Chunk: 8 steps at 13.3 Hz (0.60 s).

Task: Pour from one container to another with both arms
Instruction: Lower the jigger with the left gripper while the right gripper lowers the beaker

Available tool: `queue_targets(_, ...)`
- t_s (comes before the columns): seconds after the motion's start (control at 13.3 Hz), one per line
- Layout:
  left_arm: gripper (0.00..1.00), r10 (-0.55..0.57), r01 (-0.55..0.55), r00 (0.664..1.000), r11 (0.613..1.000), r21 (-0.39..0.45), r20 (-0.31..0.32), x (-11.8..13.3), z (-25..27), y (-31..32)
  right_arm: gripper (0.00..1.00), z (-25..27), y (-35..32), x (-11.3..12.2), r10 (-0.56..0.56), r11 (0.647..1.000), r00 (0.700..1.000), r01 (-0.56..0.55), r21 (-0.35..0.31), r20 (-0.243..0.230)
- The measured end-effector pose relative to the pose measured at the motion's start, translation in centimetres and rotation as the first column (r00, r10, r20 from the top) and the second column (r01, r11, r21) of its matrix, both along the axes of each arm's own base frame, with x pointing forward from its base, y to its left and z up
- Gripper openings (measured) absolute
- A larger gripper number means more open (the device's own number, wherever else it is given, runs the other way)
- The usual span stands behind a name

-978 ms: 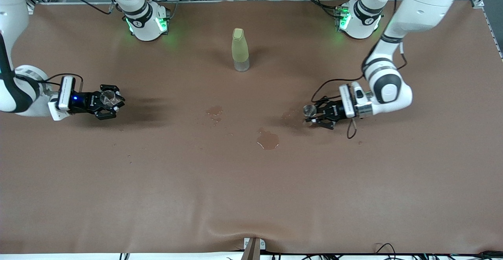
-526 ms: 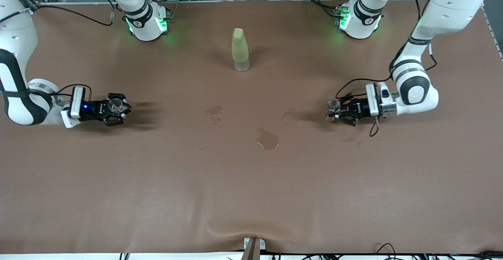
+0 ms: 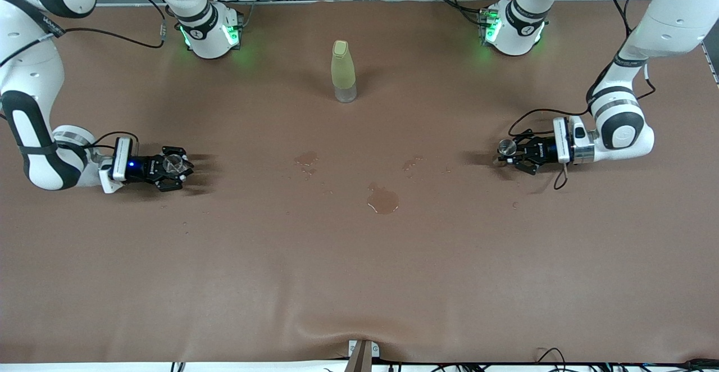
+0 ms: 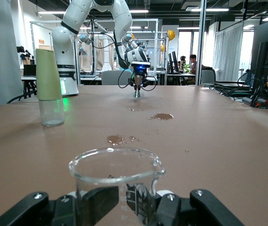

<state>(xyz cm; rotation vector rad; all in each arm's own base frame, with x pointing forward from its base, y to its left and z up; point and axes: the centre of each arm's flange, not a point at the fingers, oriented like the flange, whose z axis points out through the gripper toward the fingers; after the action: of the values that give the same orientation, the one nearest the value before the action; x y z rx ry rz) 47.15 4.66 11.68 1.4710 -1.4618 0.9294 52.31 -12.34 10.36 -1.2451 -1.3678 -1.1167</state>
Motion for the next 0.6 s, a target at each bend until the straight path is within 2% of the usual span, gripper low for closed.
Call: queue_targets(0.6,0.21,-0.01,0.01,1.0,1.0,-0.027,0.0,0.2,-1.0,1.4,0.17,-4.1,0.6,1.0,0.016,1.0,1.0,-0.016,0.002,-0.007)
